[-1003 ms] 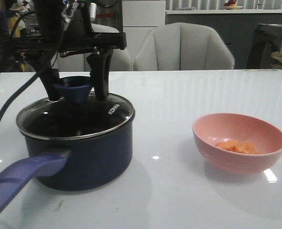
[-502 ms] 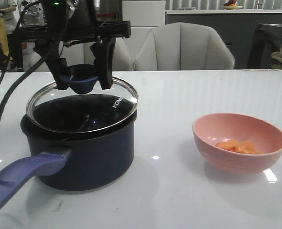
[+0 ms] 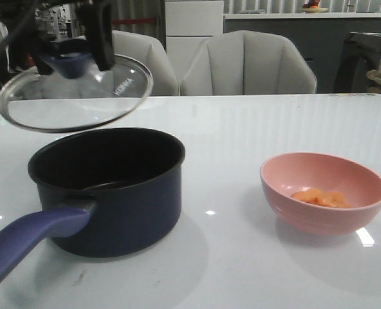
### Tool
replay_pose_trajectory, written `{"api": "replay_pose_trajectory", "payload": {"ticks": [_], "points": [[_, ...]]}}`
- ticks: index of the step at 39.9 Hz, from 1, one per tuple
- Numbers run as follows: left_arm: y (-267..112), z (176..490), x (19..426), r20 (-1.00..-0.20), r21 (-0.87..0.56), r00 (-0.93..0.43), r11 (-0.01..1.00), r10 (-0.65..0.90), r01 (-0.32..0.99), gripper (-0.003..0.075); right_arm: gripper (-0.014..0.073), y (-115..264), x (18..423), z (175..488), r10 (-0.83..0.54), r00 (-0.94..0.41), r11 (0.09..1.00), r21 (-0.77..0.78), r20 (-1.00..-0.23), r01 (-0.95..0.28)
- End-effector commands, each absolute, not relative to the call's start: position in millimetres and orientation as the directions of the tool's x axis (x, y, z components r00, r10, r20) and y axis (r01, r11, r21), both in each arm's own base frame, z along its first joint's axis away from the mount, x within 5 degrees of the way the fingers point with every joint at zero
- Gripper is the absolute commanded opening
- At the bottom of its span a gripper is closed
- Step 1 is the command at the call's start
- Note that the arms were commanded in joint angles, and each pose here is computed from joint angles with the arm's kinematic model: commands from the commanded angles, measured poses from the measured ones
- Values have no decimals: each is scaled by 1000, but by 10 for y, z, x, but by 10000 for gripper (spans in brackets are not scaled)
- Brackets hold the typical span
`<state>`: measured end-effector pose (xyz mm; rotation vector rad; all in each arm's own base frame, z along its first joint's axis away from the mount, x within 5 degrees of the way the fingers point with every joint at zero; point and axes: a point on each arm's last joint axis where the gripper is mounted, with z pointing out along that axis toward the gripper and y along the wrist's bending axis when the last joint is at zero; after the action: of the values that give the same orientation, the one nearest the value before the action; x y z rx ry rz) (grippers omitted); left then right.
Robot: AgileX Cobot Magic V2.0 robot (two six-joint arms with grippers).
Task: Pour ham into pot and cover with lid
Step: 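Lift the glass lid off the saucepan with the left gripper, then move the held lid aside, away from the saucepan, with the left gripper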
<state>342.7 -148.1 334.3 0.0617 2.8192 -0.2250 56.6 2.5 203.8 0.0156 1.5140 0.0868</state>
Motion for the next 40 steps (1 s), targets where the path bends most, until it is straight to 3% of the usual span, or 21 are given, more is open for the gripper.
{"api": "replay_pose_trajectory", "payload": {"ticks": [1, 12, 20, 30, 40], "points": [[-1160, 3709, 3244, -371, -148, -929, 988, -7, 52, 113, 159, 22, 548, 2082, 58, 139, 998, 52, -989, -47], [-252, 3515, 3074, -311, -82, -944, 993, -109, -87, 114, 159, 22, 548, 2082, 58, 139, 998, 52, -989, -47], [251, 3284, 2984, -288, -126, -936, 977, -202, -172, 114, 159, 22, 548, 2082, 58, 139, 998, 52, -989, -47], [420, 2899, 3028, -276, -113, -936, 974, -220, -196, 114, 159, 22, 548, 2082, 58, 139, 998, 52, -989, -47], [440, 2524, 3188, -180, -110, -965, 979, -188, -171, 117, 159, 22, 548, 2082, 58, 139, 998, 52, -989, -47]]}}
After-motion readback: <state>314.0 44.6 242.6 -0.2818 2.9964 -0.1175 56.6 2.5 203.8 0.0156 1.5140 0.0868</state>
